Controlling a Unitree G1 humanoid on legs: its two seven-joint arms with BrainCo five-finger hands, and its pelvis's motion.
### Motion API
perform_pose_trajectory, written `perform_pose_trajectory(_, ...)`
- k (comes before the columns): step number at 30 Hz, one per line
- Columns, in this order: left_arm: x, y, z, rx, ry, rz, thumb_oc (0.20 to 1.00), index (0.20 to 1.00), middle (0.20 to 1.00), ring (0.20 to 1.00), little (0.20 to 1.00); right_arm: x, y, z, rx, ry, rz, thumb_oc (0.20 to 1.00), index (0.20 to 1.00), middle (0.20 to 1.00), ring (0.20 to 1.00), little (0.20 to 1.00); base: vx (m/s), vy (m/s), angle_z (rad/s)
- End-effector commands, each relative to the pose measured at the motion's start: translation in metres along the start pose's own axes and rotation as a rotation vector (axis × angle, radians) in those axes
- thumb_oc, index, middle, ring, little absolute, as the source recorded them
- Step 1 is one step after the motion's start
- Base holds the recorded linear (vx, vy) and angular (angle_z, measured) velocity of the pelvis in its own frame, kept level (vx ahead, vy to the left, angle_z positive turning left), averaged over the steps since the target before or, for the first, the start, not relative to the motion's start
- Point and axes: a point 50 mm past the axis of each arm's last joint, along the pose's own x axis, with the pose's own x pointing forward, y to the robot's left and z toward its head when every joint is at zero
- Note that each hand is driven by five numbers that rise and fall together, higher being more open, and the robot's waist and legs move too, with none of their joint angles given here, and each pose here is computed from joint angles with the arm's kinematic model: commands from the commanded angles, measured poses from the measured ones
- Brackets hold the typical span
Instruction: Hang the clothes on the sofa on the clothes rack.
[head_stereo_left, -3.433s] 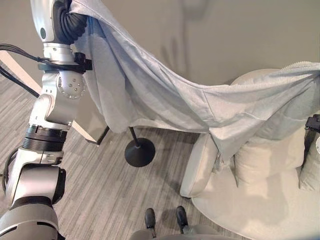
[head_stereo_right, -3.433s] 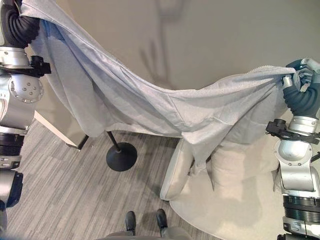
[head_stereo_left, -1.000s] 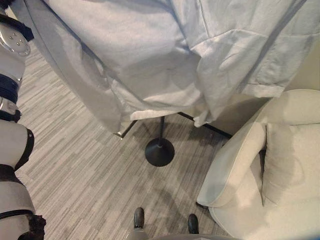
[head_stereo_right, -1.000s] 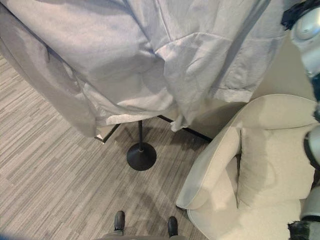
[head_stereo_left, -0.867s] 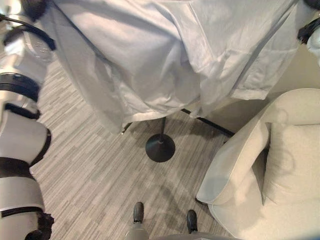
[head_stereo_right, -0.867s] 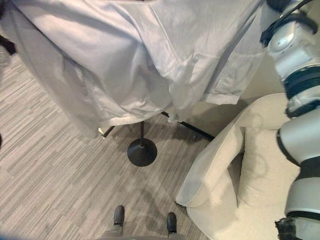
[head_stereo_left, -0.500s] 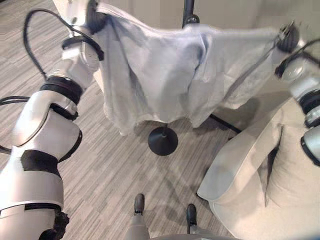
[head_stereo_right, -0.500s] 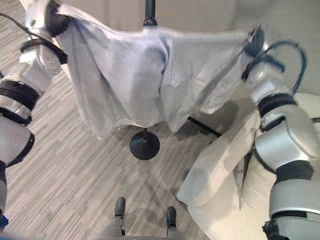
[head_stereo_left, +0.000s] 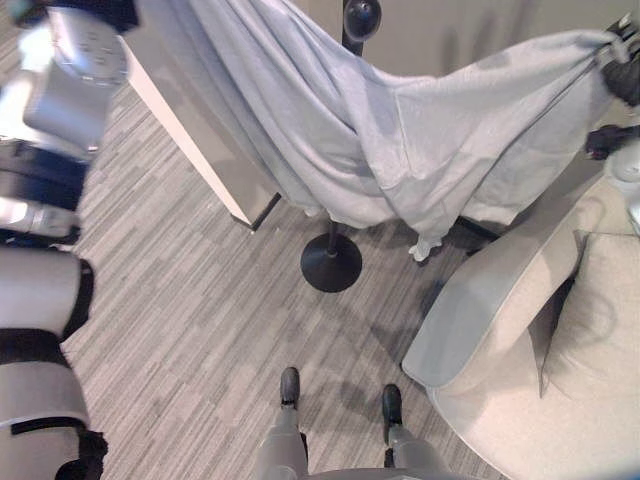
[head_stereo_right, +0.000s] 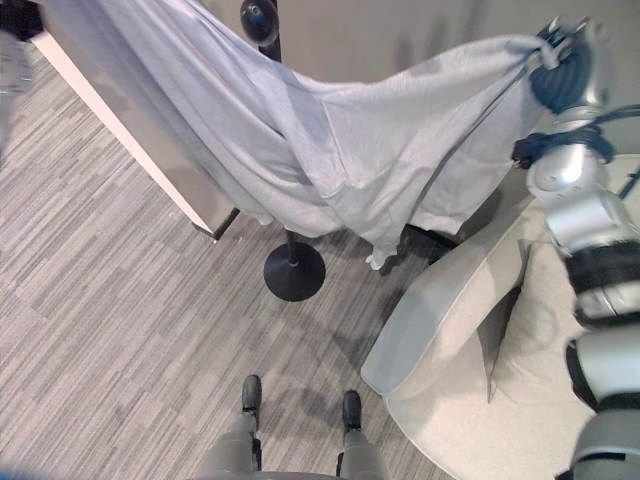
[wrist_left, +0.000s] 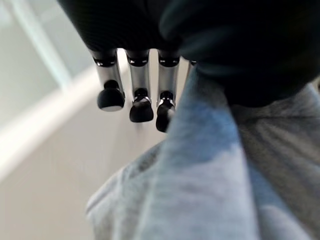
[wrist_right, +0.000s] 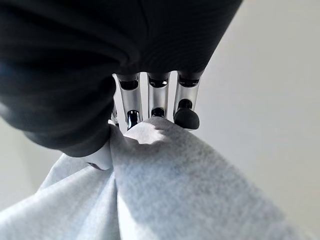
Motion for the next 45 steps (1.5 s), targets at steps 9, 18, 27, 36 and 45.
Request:
perform_pose_trajectory(9, -0.054, 0.04, -0.012, -0.146, -0.055, 0.072, 0.2, 0.2, 0.2, 0.2, 0.2, -0.067, -0.054, -0.015, 0.004, -0.045, -0.145, 0.2, 0.2, 0.2, 0.2, 0.2, 0.05, 0.0, 0.0)
perform_pose_trajectory(18, -0.084, 0.066, -0.003, -0.331, -0.076, 0.166, 0.2, 0.2, 0.2, 0.2, 0.2, -0.068, -0.073, 0.021, 0.058, -0.21, -0.294, 0.2, 0.2, 0.2, 0.2, 0.2, 0.05, 0.008, -0.02)
perform_pose_trajectory(27, -0.034, 0.058, 0.066, -0.437, -0.344, 0.205, 0.2, 0.2, 0.2, 0.2, 0.2, -0.009, -0.1, 0.093, -0.039, -0.561, -0.43, 0.2, 0.2, 0.2, 0.2, 0.2, 0.05, 0.003, -0.09)
perform_pose_trajectory(36, 0.086, 0.03, 0.03, 0.028, 0.019, 0.021, 0.2, 0.2, 0.2, 0.2, 0.2, 0.135, -0.108, 0.1, -0.233, -0.201, -0.355, 0.2, 0.2, 0.2, 0.2, 0.2, 0.01, 0.001, -0.04)
perform_pose_trajectory(45, 0.078, 0.032, -0.015, 0.096, 0.261, -0.061, 0.2, 0.2, 0.2, 0.2, 0.2, 0.147, -0.085, 0.075, -0.246, 0.063, -0.216, 0.2, 0.2, 0.2, 0.2, 0.2, -0.03, -0.012, -0.01)
